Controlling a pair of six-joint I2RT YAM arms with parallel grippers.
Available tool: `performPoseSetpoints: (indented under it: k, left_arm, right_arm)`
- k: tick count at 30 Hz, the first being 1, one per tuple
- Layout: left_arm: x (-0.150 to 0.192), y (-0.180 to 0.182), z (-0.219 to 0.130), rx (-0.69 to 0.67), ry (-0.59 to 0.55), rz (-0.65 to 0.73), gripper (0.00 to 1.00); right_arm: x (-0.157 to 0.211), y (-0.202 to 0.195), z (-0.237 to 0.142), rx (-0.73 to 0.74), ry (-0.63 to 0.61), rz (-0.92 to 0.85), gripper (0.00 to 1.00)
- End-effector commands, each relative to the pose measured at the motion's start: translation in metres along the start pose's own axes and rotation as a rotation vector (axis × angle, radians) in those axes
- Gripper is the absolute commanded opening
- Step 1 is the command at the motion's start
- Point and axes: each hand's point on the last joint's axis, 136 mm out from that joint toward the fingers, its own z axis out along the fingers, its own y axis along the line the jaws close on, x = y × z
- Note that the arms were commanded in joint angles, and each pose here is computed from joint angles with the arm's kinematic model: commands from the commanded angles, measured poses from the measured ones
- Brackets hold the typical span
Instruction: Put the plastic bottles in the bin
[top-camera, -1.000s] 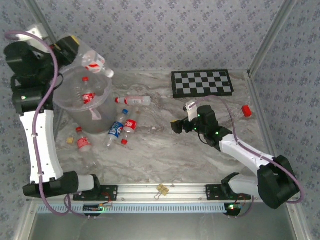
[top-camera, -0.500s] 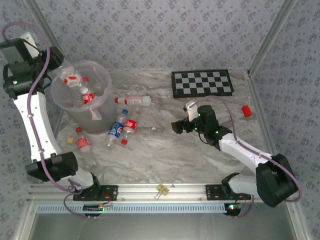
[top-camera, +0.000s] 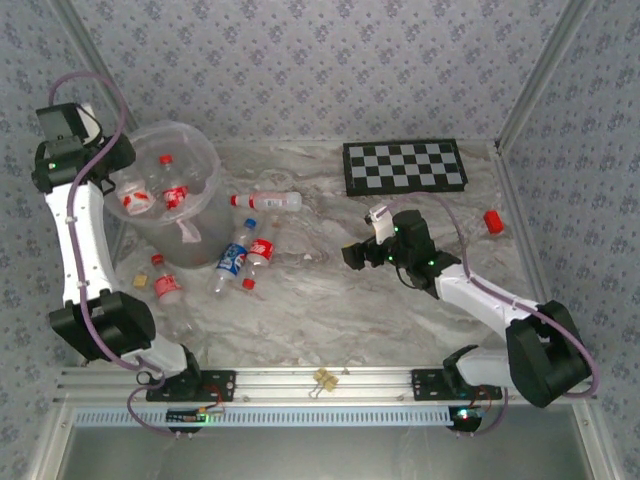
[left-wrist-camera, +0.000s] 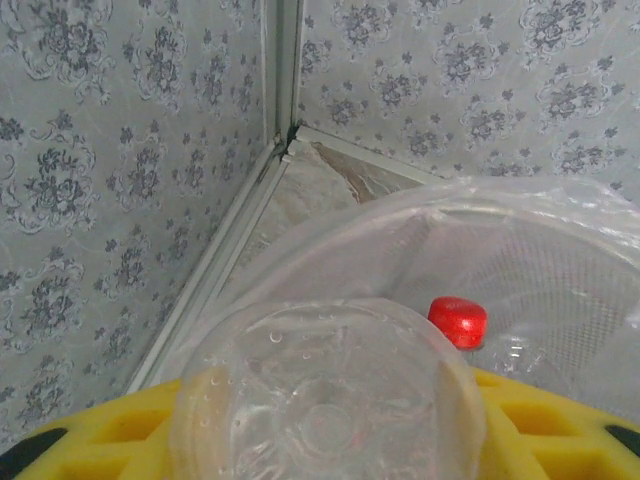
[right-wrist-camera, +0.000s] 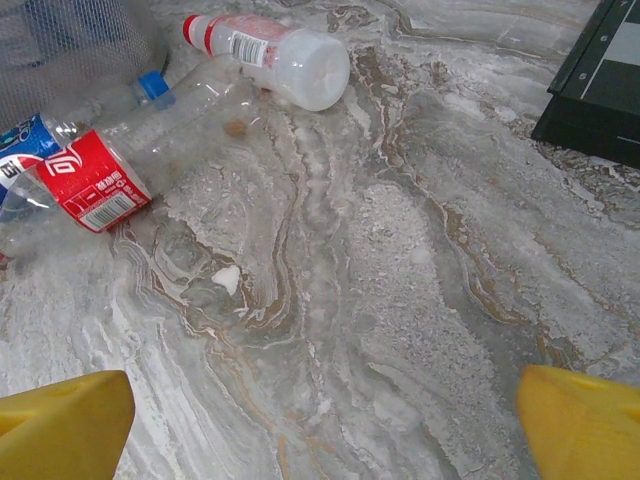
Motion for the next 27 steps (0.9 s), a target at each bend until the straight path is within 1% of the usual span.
performPoseSetpoints:
  k: [1, 6, 9, 11, 14, 19, 22, 27]
  left_arm:
    - [0.058, 0.002, 0.017, -0.02, 0.165, 0.048, 0.0]
    - [0.094, -0.003, 0.036, -0.013, 0.251, 0.069, 0.0]
    - [0.109, -0.005, 0.042, 0.004, 0.279, 0.04, 0.0]
    - [0.119, -0.01, 0.046, 0.039, 0.293, 0.013, 0.0]
    - [0.124, -0.021, 0.047, 0.097, 0.3, -0.016, 0.0]
    - [0.122, -0.033, 0.039, 0.135, 0.306, -0.001, 0.0]
    - [0.123, -0.033, 0.036, 0.132, 0.319, 0.002, 0.0]
    - [0.147, -0.024, 0.045, 0.086, 0.397, 0.015, 0.0]
  right_arm:
    - [-0.003, 0.001, 0.002, -0.018, 0.011, -0.01, 1.0]
    - [-0.005, 0.003, 0.002, -0.02, 0.014, -0.013, 1.0]
    - [-0.003, 0.003, 0.002, -0.02, 0.019, -0.012, 1.0]
    - [-0.003, 0.003, 0.003, -0.021, 0.02, -0.01, 1.0]
    - [-0.004, 0.005, 0.004, -0.027, 0.019, -0.012, 1.0]
    - [-0.006, 0.005, 0.005, -0.031, 0.018, -0.019, 1.0]
    - [-0.006, 0.006, 0.006, -0.036, 0.019, -0.017, 1.0]
    - [-0.007, 0.007, 0.008, -0.045, 0.016, -0.017, 1.0]
